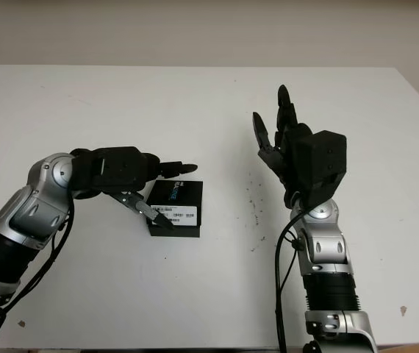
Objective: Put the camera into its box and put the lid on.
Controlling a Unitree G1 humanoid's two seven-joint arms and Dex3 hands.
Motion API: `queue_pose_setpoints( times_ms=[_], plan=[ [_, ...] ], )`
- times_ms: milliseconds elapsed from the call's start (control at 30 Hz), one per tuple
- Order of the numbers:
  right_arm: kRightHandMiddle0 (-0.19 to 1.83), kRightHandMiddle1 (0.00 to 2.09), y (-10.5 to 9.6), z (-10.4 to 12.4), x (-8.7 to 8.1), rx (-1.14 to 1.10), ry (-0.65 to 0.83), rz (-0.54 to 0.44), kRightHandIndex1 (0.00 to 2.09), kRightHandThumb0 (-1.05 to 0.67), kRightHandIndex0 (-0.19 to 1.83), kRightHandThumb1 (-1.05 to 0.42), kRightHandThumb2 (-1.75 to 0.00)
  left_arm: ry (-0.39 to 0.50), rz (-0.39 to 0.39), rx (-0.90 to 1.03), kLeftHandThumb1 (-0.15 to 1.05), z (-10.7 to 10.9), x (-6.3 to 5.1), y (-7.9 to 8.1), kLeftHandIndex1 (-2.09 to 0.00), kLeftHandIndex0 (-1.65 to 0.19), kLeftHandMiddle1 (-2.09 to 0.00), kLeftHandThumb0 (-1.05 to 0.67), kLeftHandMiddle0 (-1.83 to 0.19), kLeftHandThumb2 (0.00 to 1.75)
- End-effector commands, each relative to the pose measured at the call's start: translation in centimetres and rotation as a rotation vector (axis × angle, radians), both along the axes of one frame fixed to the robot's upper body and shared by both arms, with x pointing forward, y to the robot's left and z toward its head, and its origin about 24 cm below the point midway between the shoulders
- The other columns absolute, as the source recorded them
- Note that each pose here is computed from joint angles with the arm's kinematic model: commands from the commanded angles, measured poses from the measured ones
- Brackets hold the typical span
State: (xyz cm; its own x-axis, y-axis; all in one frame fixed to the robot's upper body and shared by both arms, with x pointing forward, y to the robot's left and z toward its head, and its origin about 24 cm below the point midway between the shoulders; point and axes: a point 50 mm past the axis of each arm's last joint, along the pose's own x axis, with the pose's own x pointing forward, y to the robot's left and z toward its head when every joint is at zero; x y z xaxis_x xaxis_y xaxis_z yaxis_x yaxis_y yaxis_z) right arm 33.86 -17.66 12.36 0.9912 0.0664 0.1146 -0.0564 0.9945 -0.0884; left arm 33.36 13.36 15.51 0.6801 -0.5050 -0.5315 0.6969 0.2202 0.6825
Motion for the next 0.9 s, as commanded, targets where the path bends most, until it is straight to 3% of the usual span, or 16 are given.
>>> queue_pose_setpoints(
  times_ms=[0,333,433,500,600,767,867],
  plan=[
    [-0.12,0.06,0.07,0.48,0.13,0.001,-0.018,0.001,0.06,-0.53,-0.17,-1.05,-0.46,-0.012,-0.006,0.002,0.91,0.12,-0.15,-0.19,-0.11,-0.01,-0.15,-0.66,-0.14,0.07],
    [-0.12,0.05,0.08,0.6,0.09,0.006,-0.016,0.003,0.05,-0.52,-0.18,-1.05,-0.47,-0.049,-0.029,0.021,0.87,-0.11,-0.28,-0.33,-0.12,-0.03,-0.16,-0.67,-0.14,0.04],
    [-0.12,0.05,0.1,0.62,0.08,-0.001,-0.02,0.002,0.06,-0.52,-0.17,-1.05,-0.47,-0.075,-0.035,0.028,0.84,-0.25,-0.37,-0.34,-0.16,-0.06,-0.25,-0.62,-0.14,0.04],
    [-0.12,0.05,0.12,0.61,0.07,0.001,-0.019,0.002,0.06,-0.53,-0.17,-1.05,-0.46,-0.096,-0.043,0.037,0.84,-0.29,-0.5,-0.37,-0.37,-0.04,-0.75,-0.59,0.03,0.05],
    [-0.13,0.05,0.07,0.57,0.07,0.007,-0.018,0.007,0.05,-0.53,-0.18,-1.05,-0.46,-0.118,-0.05,0.04,0.85,-0.4,-0.62,-0.39,-0.94,0.1,-1.24,-0.51,0.02,0.05],
    [-0.12,0.05,0.06,0.59,0.03,0.005,-0.015,-0.001,0.05,-0.52,-0.18,-1.05,-0.46,-0.157,-0.07,0.028,0.85,-0.66,-0.7,-0.42,-1.29,-0.01,-1.51,-0.35,-0.19,0.05],
    [-0.12,0.05,0.01,0.55,0.04,0.006,-0.012,-0.003,0.05,-0.52,-0.19,-1.05,-0.47,-0.173,-0.074,0.017,0.87,-0.69,-0.71,-0.41,-1.58,-0.09,-1.67,-0.34,-0.26,0.06]
  ],
)
